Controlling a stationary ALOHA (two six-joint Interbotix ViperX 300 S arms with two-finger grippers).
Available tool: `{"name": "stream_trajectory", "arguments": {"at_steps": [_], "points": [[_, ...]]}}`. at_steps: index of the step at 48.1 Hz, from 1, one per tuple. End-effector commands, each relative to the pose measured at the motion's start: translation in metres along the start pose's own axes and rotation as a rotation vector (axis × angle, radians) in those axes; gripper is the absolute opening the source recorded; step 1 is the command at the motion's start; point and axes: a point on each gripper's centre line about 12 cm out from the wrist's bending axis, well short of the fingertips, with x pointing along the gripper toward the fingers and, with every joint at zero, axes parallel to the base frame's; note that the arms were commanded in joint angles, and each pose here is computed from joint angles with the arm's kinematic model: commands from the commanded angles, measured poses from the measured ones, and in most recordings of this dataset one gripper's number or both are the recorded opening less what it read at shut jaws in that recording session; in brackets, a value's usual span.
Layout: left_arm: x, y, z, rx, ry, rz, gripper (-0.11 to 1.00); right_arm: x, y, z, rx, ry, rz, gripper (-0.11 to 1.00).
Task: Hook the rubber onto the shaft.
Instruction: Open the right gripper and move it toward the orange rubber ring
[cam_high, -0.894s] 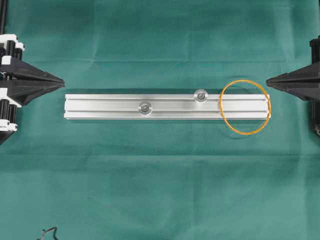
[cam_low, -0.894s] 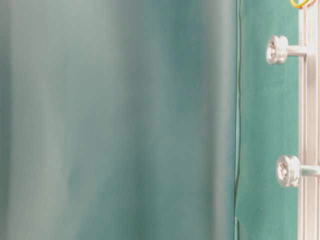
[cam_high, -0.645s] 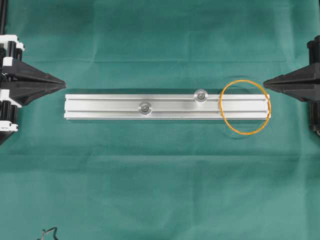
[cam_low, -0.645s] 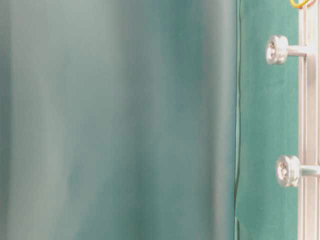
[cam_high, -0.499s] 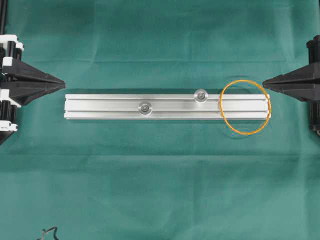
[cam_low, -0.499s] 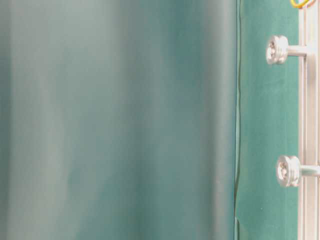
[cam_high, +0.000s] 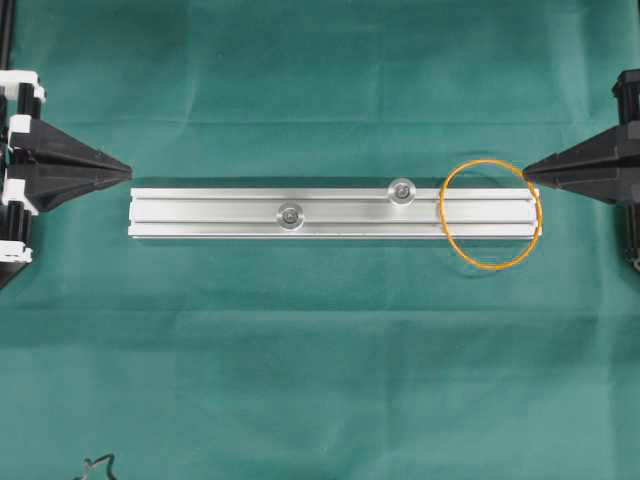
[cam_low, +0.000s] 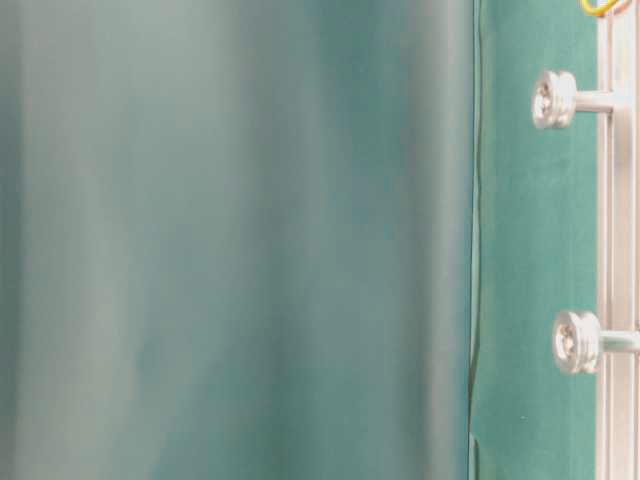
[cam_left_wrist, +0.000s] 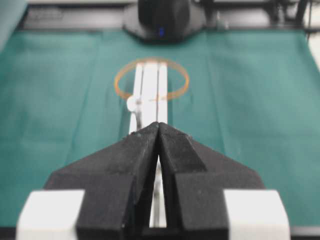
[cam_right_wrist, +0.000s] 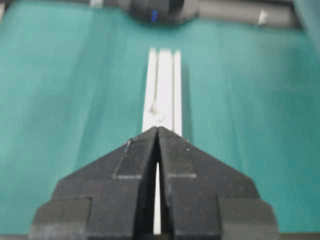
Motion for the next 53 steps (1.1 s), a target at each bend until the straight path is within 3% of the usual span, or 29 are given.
{"name": "stream_trajectory", "arguments": {"at_steps": [1,15,23,39,53], "points": [[-0.001,0.001,0.011,0.001,0.051,0.004,0.00,-0.002,0.000,0.008,0.019,0.067,-0.004,0.03],[-0.006,0.002,-0.003,-0.003,0.298,0.008,0.00,-0.010,0.000,-0.005,0.056,0.358,-0.028,0.03],[-0.006,0.002,-0.002,-0.003,0.299,0.007,0.00,-0.008,-0.001,-0.011,0.056,0.434,-0.034,0.03],[-0.006,0.002,0.000,-0.003,0.296,0.008,0.00,-0.006,0.000,-0.010,0.058,0.450,-0.036,0.03],[-0.006,0.002,0.001,-0.001,0.295,0.007,0.00,-0.011,-0.001,-0.014,0.135,0.620,-0.075,0.03]]}}
